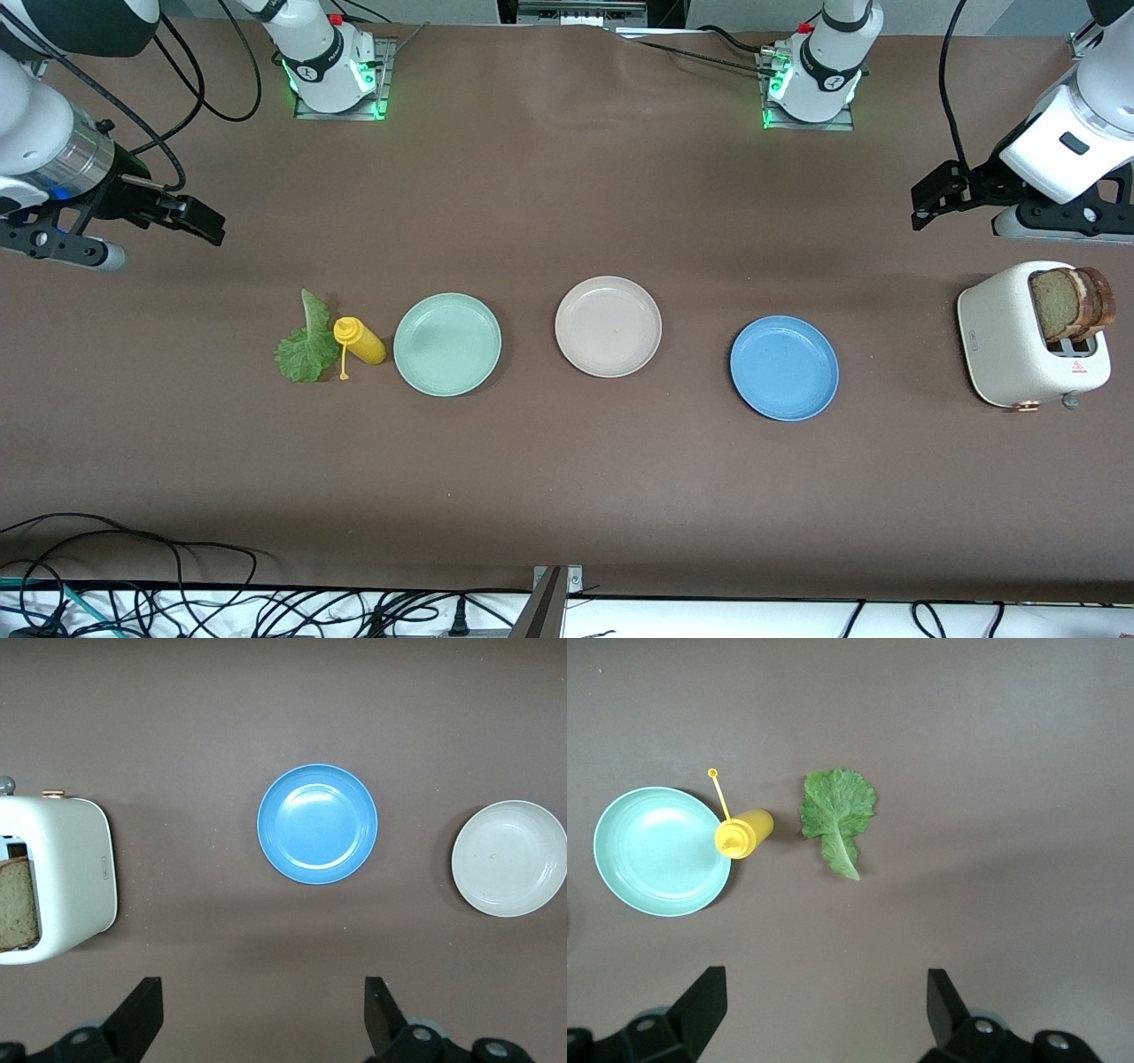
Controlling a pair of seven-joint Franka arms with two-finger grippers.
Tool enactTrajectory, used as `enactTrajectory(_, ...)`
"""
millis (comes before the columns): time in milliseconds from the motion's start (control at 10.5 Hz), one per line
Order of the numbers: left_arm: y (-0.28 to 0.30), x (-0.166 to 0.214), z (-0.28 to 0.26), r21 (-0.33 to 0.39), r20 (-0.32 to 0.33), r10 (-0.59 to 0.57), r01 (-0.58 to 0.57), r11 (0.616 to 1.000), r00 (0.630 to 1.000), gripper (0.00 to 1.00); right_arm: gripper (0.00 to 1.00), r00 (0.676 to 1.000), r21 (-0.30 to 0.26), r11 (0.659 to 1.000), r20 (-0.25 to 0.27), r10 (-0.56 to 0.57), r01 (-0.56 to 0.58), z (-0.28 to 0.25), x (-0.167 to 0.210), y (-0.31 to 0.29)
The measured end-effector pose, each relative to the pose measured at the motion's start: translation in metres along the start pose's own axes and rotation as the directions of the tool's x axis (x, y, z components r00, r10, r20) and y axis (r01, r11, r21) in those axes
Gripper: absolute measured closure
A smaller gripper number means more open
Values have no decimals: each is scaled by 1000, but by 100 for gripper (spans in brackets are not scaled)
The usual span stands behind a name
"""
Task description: Make sandwich on beige plate with both arms
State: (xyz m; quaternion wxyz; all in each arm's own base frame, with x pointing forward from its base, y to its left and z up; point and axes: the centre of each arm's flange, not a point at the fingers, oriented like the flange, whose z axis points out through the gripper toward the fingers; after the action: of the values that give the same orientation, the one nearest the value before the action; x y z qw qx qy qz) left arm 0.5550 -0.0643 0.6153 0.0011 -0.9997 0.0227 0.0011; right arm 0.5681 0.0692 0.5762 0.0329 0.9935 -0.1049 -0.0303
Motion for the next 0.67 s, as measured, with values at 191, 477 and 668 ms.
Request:
enactTrajectory(191,0,0,0,0,-1,0,0,1000,1000,0,0,1000,-1,1000,3,-2,2,0,0,-1)
enactTrajectory(477,0,0,0,0,0,0,0,1000,1000,0,0,1000,-6,1000,16,-12,12,2,-3,-5)
enactTrajectory(668,0,0,0,0,0,0,0,1000,1000,0,0,1000,-9,1000,25,-14,14,5,-3,-5)
